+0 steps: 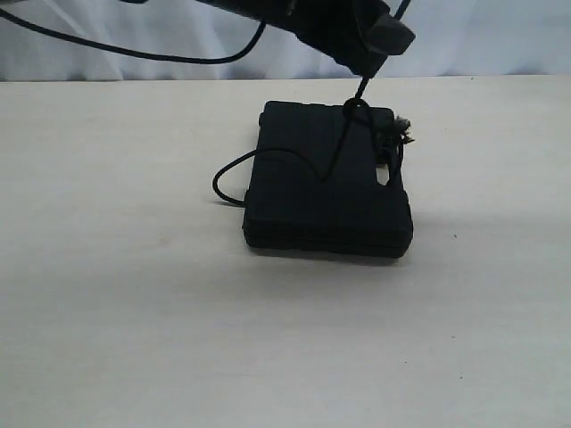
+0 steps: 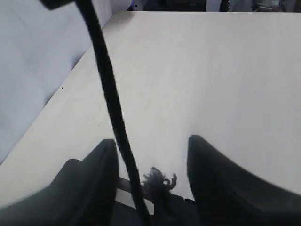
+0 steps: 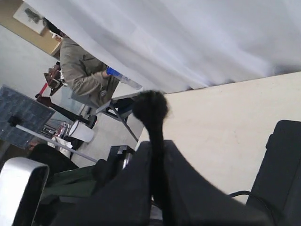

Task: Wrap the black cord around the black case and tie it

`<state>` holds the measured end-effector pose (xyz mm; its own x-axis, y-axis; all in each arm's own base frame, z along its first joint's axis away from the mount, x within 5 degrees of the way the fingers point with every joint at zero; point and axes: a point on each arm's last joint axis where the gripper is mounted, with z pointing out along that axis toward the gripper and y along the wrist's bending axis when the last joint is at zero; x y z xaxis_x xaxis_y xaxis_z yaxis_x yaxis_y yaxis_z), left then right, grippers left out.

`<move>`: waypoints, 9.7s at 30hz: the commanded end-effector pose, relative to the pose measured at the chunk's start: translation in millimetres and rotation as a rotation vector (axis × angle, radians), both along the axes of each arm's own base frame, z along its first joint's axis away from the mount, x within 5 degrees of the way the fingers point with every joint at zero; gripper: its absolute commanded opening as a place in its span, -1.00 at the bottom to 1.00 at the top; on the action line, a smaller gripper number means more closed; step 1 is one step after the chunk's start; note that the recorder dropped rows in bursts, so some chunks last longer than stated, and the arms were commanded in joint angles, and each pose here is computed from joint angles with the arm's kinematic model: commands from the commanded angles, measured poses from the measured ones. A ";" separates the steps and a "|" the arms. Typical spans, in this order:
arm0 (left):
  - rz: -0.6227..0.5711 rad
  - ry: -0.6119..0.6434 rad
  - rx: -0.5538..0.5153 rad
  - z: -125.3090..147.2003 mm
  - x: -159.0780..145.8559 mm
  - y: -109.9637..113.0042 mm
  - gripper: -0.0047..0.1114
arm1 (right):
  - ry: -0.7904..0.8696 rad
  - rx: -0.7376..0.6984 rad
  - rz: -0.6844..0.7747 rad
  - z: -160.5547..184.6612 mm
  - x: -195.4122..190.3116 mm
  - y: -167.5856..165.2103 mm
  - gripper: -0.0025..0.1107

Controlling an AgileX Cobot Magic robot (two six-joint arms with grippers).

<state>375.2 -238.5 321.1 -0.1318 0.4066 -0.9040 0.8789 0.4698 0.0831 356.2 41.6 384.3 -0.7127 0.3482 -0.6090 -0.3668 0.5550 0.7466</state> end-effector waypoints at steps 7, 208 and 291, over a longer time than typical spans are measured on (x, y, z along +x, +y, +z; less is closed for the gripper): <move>-0.011 0.096 0.004 -36.1 11.9 -8.1 -0.57 | -0.011 -0.024 -0.036 2.9 1.3 4.4 -0.88; 0.637 -0.099 -0.312 -127.6 -320.6 211.6 -0.92 | -0.735 -0.958 -0.344 -192.0 -302.1 -28.9 -0.88; 1.073 -0.111 -0.230 -136.7 -321.1 237.0 -0.92 | -0.336 -0.675 -0.629 -203.4 -303.1 -38.9 -0.88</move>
